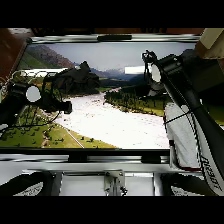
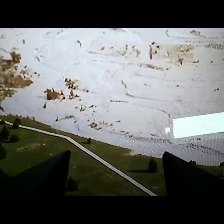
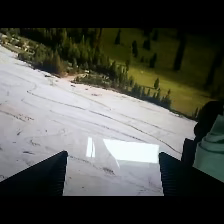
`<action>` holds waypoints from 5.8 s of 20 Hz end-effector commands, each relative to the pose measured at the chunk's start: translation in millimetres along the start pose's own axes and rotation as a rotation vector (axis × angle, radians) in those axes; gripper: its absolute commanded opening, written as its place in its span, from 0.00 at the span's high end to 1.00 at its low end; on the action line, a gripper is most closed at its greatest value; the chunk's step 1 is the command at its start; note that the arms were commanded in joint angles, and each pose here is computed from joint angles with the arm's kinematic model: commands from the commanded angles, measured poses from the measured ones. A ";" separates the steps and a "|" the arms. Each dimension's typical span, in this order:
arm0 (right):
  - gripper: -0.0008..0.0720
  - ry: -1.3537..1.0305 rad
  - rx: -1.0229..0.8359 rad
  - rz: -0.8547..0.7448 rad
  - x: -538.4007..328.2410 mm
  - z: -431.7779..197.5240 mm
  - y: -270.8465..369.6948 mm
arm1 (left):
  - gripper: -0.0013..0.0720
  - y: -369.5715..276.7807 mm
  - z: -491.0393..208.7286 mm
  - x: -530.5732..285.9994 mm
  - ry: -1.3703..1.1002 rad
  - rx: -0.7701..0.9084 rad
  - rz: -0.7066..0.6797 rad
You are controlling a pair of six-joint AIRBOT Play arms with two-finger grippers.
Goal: Fold the shirts.
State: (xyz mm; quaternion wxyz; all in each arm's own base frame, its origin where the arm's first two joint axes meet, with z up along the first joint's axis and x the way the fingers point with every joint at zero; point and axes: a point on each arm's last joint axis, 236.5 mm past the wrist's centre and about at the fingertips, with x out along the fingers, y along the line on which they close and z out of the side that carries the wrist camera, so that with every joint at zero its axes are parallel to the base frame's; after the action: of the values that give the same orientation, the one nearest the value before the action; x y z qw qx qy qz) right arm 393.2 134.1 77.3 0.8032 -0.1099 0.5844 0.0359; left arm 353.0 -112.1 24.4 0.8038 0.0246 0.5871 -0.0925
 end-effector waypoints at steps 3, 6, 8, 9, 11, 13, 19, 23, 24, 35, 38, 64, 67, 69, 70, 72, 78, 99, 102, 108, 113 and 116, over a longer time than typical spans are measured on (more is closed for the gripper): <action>0.04 -0.134 -0.005 0.034 -1.8 32.0 8.4 | 0.02 36.2 106.8 14.8 -0.220 0.023 0.096; 0.04 -0.170 0.008 0.104 -3.8 40.4 24.8 | 0.02 85.9 159.4 49.2 -0.173 -0.058 0.140; 0.04 -0.163 0.011 0.113 -3.8 39.0 26.9 | 0.02 110.2 168.5 77.3 -0.093 -0.101 0.157; 0.04 -0.162 0.011 0.116 -3.9 38.7 27.6 | 0.02 116.2 169.7 91.4 -0.062 -0.112 0.160; 0.04 -0.160 0.012 0.123 -4.0 38.3 29.1 | 0.02 120.4 169.6 120.3 -0.025 -0.117 0.158; 0.04 -0.156 0.017 0.138 -4.3 37.5 32.7 | 0.02 117.9 165.8 147.4 -0.006 -0.119 0.143; 0.04 -0.156 0.027 0.161 -5.2 37.6 37.7 | 0.93 101.8 180.7 153.7 -0.066 -0.164 0.069; 0.10 -0.207 0.038 0.147 -21.5 42.9 29.5 | 0.93 57.7 240.0 9.7 -0.371 -0.071 0.041; 0.10 -0.251 0.057 0.120 -38.1 45.9 17.8 | 0.94 34.5 249.0 -46.8 -0.473 -0.005 0.029; 0.10 -0.449 0.237 0.111 -217.0 -60.4 -61.3 | 0.93 -153.8 62.3 -260.7 -0.523 0.341 -0.260; 0.10 -0.249 0.213 0.086 -180.3 -97.2 -54.5 | 0.93 -196.2 8.9 -164.1 -0.297 0.385 -0.280; 0.10 0.395 0.128 0.529 106.0 -131.6 64.1 | 0.13 -166.5 -182.9 60.3 0.306 -0.123 -0.471; 0.10 0.342 0.103 0.527 109.3 -122.2 78.7 | 0.16 -180.4 -182.5 81.4 0.298 -0.161 -0.464; 0.10 0.305 0.103 0.523 111.4 -114.6 85.7 | 0.32 -185.8 -181.0 89.2 0.293 -0.188 -0.468; 0.10 0.289 0.109 0.522 113.0 -110.9 87.3 | 0.38 -186.5 -180.7 91.4 0.290 -0.190 -0.466; 0.10 0.302 0.128 0.520 120.7 -111.7 88.7 | 0.58 -185.5 -180.4 93.3 0.290 -0.194 -0.462; 0.50 0.390 0.225 0.629 137.7 -118.6 119.3 | 0.93 -184.6 -175.4 91.3 0.259 -0.137 -0.473; 0.88 -1.101 0.001 0.098 -380.5 -51.4 -90.7 | 0.94 13.1 -32.8 -436.8 -0.980 0.002 -0.030; 0.88 -0.904 0.001 0.090 -337.9 -70.4 -89.9 | 0.94 15.8 -22.0 -415.8 -0.927 0.014 0.004; 0.88 -0.349 0.008 0.086 -156.0 -78.7 -66.4 | 0.93 14.8 45.3 -288.3 -0.658 0.112 0.110; 0.88 -0.209 0.221 0.115 0.3 -37.1 -36.9 | 0.93 26.5 153.9 -136.7 -0.573 0.044 0.128; 0.88 -0.187 0.287 0.162 60.0 -12.1 -15.9 | 0.93 23.4 161.1 -25.6 -0.397 0.021 0.094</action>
State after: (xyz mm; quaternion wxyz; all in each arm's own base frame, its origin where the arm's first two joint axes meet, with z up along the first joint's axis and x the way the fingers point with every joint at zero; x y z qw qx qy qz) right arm 371.0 92.8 75.3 0.8620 0.0030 0.5054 0.0393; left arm 458.3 -95.4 183.4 0.9278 0.0597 0.3632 -0.0610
